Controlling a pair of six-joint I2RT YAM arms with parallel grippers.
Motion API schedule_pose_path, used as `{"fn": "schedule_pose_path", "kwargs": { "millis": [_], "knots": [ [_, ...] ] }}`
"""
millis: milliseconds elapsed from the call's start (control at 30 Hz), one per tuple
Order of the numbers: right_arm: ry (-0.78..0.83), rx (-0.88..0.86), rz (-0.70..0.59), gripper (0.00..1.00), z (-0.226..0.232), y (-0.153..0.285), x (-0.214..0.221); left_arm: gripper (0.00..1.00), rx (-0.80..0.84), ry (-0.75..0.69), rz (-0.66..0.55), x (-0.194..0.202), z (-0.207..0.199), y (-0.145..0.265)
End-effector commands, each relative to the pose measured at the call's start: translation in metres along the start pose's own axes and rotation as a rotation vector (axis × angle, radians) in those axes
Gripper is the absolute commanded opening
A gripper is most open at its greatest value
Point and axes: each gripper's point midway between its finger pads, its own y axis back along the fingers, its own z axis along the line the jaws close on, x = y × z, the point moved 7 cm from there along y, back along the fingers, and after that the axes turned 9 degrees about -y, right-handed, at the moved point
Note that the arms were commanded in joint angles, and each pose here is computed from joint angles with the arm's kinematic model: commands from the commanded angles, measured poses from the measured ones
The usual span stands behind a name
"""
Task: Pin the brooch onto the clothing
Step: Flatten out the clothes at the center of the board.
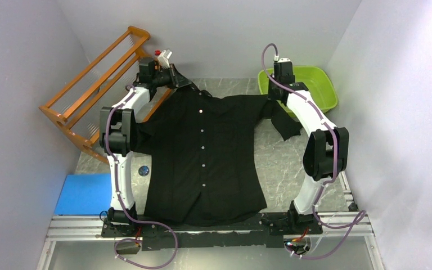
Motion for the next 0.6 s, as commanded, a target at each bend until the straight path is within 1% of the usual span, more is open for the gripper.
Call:
{"fn": "schedule_pose_path", "kwargs": {
  "millis": [0, 33, 67, 100, 133, 167, 200, 233, 267, 300, 333, 367, 400, 467, 567],
  "knots": [
    [-0.084, 0.096, -0.065, 0.0, -0.016, 0.004, -0.024, 0.1, -0.005, -0.074, -0.067, -0.029, -0.004, 0.003],
    [-0.089, 0.1, -0.061, 0.0, -0.018, 0.002, -0.024, 0.18, -0.018, -0.073, -0.069, -0.029, -0.002, 0.003],
    [-0.094, 0.1, -0.058, 0.0, -0.019, 0.0, -0.026, 0.32, -0.038, -0.07, -0.069, -0.03, 0.001, 0.003],
    [-0.095, 0.101, -0.05, 0.0, -0.02, -0.002, -0.026, 0.51, -0.069, -0.062, -0.065, -0.03, 0.004, 0.004],
    [-0.094, 0.1, -0.045, 0.0, -0.021, -0.005, -0.027, 0.65, -0.105, -0.052, -0.06, -0.03, 0.007, 0.005],
    [-0.096, 0.101, -0.041, 0.04, -0.02, -0.009, -0.029, 0.73, -0.122, -0.048, -0.057, -0.031, 0.005, 0.007],
    [-0.098, 0.104, -0.037, 0.26, -0.021, -0.009, -0.031, 0.78, -0.131, -0.052, -0.062, -0.034, 0.002, 0.011],
    [-0.094, 0.106, -0.034, 0.5, -0.02, -0.009, -0.031, 0.89, -0.138, -0.057, -0.069, -0.037, -0.003, 0.014],
    [-0.099, 0.108, -0.043, 0.7, -0.02, -0.006, -0.032, 0.94, -0.14, -0.059, -0.075, -0.041, -0.01, 0.019],
    [-0.107, 0.095, -0.071, 0.82, -0.019, 0.002, -0.037, 0.95, -0.137, -0.067, -0.087, -0.045, -0.019, 0.024],
    [-0.101, 0.065, -0.088, 0.9, -0.015, 0.008, -0.036, 0.95, -0.129, -0.074, -0.103, -0.05, -0.031, 0.032],
    [-0.095, 0.021, -0.114, 0.93, -0.011, 0.017, -0.037, 0.95, -0.122, -0.067, -0.106, -0.048, -0.038, 0.035],
    [-0.089, -0.023, -0.131, 0.95, -0.005, 0.027, -0.036, 0.95, -0.111, -0.08, -0.126, -0.056, -0.055, 0.042],
    [-0.089, -0.119, -0.123, 0.96, 0.009, 0.044, -0.029, 0.95, -0.096, -0.086, -0.134, -0.056, -0.08, 0.053],
    [-0.069, -0.224, -0.058, 0.94, 0.033, 0.061, -0.005, 0.95, -0.117, -0.068, -0.121, -0.044, -0.113, 0.065]
  ]
}}
